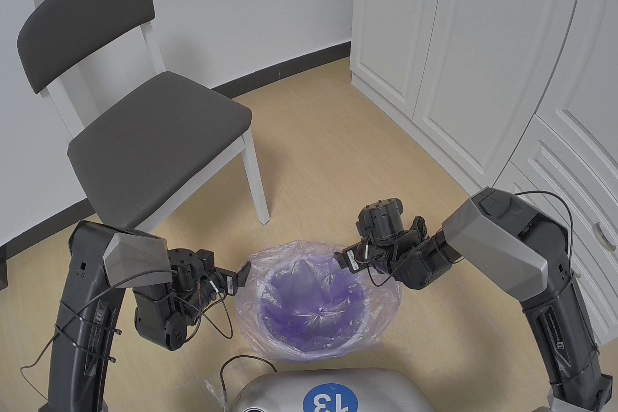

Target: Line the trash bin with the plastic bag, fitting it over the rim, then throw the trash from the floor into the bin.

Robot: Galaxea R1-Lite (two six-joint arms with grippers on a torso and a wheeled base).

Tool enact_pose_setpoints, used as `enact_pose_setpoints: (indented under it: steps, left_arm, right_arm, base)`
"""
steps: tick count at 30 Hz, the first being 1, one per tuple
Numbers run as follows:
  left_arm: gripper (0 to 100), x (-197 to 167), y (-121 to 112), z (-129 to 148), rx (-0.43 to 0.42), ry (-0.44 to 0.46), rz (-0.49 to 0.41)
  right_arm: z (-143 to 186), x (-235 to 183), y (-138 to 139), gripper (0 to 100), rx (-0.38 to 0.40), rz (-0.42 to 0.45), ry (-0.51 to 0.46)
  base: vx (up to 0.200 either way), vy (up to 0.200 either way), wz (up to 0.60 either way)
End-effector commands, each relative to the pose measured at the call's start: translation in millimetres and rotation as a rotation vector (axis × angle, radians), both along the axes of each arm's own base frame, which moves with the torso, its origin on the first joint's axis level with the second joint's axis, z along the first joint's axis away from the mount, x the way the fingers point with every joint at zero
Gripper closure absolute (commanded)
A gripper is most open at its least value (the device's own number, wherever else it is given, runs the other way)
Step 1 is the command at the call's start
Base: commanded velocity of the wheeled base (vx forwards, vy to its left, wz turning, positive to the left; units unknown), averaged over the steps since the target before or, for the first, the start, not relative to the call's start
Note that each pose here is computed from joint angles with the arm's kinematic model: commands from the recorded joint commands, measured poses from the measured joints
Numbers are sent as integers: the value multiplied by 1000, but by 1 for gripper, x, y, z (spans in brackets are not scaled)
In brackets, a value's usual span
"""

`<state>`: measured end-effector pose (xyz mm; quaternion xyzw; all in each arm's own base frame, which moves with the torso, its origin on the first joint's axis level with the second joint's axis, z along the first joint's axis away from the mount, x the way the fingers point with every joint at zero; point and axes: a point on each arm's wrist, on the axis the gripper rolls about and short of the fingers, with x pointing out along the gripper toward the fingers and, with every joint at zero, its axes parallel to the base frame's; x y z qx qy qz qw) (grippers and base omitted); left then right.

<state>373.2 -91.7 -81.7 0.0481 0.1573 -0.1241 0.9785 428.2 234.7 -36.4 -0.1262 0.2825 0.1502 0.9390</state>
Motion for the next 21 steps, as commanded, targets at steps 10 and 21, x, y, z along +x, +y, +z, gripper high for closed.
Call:
enact_pose_setpoints:
  steps: [10, 21]
  left_arm:
    - [0, 3, 5, -6, 8, 34, 14]
    - [0, -17, 16, -2, 86, 167, -2]
  right_arm:
    - [-12, 9, -10, 0, -8, -30, 11]
    - [-20, 11, -18, 0, -31, -47, 55]
  base:
    - [0, 0, 0]
    - [0, 0, 0]
